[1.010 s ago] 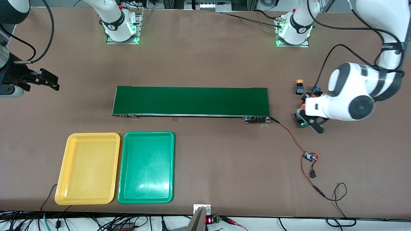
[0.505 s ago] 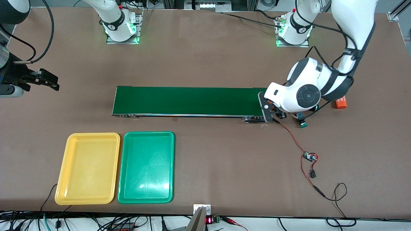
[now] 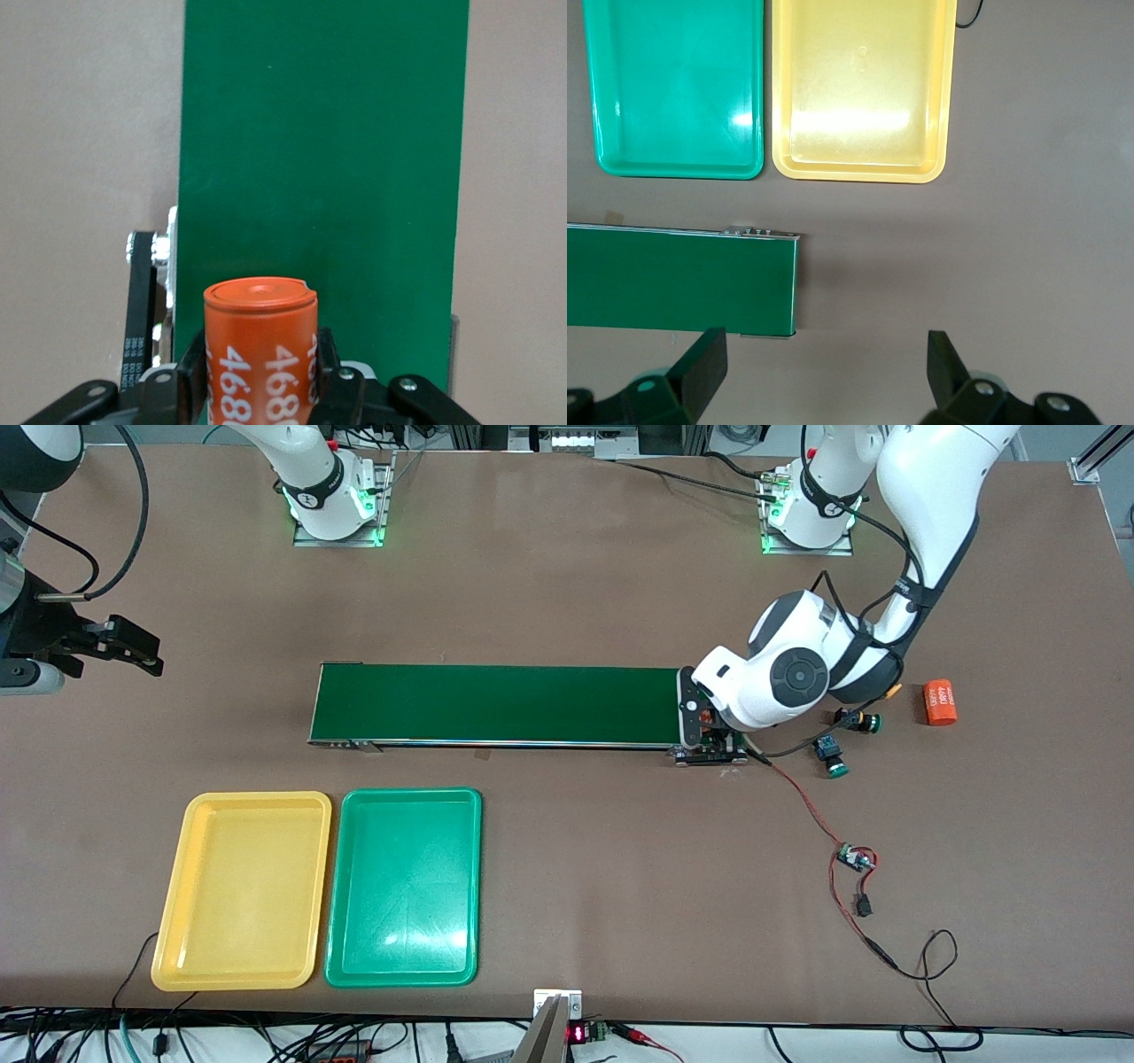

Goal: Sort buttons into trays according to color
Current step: 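Carry the orange cylinder onto the conveyor belt and open the left gripper, then move the left gripper back over the green-capped buttons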

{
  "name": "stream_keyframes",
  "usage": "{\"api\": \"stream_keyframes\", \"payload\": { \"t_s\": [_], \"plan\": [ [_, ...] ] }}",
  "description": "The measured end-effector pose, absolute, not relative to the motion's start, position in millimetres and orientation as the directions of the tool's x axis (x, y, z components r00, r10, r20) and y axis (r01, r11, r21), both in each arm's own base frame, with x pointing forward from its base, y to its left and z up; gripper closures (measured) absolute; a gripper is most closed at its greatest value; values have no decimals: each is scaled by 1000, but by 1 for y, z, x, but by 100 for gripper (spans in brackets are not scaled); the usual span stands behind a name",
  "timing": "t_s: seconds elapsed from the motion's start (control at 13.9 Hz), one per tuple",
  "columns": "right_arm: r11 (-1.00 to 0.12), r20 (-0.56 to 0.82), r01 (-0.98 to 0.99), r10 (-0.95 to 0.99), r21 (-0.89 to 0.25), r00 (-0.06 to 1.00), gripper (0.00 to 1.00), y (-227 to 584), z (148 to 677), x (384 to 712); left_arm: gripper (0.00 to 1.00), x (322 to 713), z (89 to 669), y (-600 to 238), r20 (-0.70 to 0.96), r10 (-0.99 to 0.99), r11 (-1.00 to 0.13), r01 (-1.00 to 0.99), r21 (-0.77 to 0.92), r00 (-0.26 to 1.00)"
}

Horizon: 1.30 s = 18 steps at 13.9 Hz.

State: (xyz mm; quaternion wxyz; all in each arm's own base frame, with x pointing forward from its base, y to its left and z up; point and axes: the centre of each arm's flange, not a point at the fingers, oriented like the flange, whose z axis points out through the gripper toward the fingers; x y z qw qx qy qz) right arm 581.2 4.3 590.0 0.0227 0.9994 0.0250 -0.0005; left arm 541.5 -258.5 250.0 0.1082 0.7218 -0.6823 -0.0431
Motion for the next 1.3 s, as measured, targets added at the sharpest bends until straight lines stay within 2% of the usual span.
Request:
{"api": "stream_keyframes", "payload": {
  "t_s": [0.29,0.43,0.58,0.72,1.01,1.3],
  "plan": [
    [-998,-2,50,50,45,999,0,4,590,581,50,540,250,-261,92,-995,-19,-977,210,39],
    [-998,-2,50,49,45,999,0,4,590,581,37,538,250,-264,93,-995,-13,-977,211,33],
    [-998,-2,50,49,45,999,0,4,590,581,15,539,253,-263,91,-995,-17,-978,209,37],
    [-998,-2,49,49,45,999,0,4,590,581,0,542,264,-255,68,-996,-50,-975,218,66],
    [-998,-1,48,48,46,999,0,3,590,581,0,557,320,-217,-56,-962,-272,-928,256,267],
    [-998,-1,47,47,46,999,0,3,590,581,0,585,357,-154,-148,-818,-574,-783,239,555]
  ]
}}
